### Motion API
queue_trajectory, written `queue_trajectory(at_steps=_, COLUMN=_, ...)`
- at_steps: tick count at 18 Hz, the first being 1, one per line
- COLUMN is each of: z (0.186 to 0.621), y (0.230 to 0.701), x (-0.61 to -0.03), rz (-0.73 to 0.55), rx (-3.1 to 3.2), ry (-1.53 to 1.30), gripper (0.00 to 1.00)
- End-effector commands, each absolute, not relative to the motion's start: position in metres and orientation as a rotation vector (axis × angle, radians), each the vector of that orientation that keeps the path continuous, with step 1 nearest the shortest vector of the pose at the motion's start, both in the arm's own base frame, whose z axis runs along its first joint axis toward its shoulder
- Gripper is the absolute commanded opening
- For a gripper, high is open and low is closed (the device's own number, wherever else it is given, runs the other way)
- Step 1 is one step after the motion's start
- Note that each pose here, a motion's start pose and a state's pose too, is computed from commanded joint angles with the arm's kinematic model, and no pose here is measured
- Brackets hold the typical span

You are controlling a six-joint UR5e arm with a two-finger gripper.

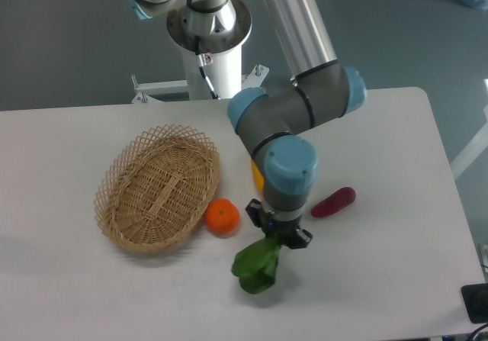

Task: Pick up the green vegetable from the table
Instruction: 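Lift the gripped bok choy up and carry it away from the orange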

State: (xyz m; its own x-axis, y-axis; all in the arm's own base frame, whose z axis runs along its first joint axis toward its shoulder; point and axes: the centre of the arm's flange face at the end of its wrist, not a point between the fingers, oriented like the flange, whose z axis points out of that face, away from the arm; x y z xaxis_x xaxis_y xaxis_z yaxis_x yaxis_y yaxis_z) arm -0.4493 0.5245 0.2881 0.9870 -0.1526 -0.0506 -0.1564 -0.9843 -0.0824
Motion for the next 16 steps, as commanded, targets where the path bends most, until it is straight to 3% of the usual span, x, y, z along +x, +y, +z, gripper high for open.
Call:
queue_trajectory(at_steps=5, z=0.325, y=0.517, x=-0.506, rz=-0.038, rx=-3.095, ry=0.188, gripper=0.04)
queue_trajectory(at_steps=16, z=0.340, y=0.488, x=-0.591, rz=0.084, rx=-3.084, ry=0.314, gripper=0.05)
